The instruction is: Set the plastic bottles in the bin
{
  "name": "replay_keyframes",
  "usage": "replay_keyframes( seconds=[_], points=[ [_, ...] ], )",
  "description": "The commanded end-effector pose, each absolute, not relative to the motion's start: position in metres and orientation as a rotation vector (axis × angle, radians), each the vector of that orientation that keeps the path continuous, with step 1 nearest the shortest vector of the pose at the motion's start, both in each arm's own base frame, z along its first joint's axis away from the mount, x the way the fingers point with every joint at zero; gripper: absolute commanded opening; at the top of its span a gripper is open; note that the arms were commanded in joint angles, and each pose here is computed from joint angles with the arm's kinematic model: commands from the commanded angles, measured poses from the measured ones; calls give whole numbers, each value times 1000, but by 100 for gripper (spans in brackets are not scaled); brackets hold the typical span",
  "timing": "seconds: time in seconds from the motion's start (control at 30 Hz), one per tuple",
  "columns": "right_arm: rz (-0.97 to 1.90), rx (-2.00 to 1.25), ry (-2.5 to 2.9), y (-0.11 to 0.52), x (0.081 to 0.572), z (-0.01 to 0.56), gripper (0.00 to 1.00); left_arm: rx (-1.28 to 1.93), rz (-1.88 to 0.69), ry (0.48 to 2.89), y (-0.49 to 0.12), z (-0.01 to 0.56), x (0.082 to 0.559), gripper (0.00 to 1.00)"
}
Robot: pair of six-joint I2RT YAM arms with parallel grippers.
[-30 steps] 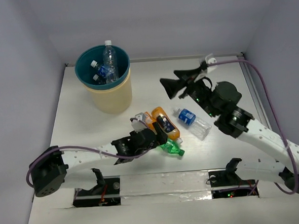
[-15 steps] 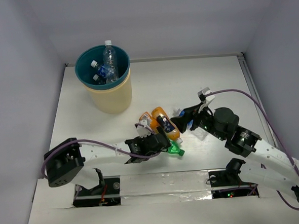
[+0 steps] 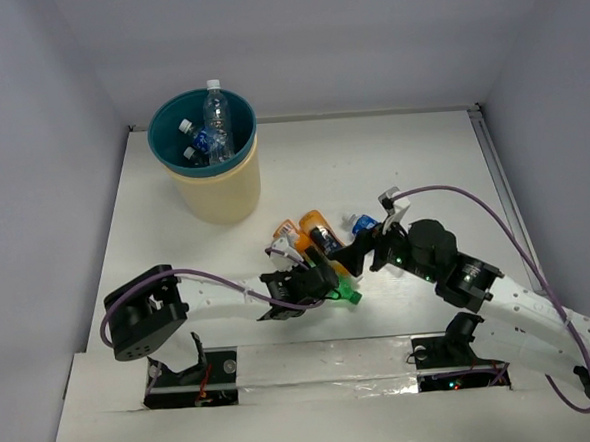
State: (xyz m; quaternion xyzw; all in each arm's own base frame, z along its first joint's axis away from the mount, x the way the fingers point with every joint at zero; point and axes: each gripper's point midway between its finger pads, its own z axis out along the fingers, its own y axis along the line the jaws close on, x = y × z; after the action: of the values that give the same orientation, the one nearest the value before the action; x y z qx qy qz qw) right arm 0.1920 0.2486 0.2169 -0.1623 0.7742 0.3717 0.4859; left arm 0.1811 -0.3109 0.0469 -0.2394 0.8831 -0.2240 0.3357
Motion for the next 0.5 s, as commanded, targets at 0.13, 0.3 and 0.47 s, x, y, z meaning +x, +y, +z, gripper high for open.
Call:
replay_keyframes(
  seconds=[0.13, 0.3, 0.47],
  points=[
    [823, -194, 1951, 240, 213, 199, 63, -708, -398, 2221, -256, 33, 183, 55],
    [626, -74, 2017, 218, 234, 185, 45, -692, -377, 2196, -236, 41, 182, 48],
    [341, 89, 2072, 175, 265, 179, 86, -633, -432, 2175, -225, 56, 177, 38]
  ],
)
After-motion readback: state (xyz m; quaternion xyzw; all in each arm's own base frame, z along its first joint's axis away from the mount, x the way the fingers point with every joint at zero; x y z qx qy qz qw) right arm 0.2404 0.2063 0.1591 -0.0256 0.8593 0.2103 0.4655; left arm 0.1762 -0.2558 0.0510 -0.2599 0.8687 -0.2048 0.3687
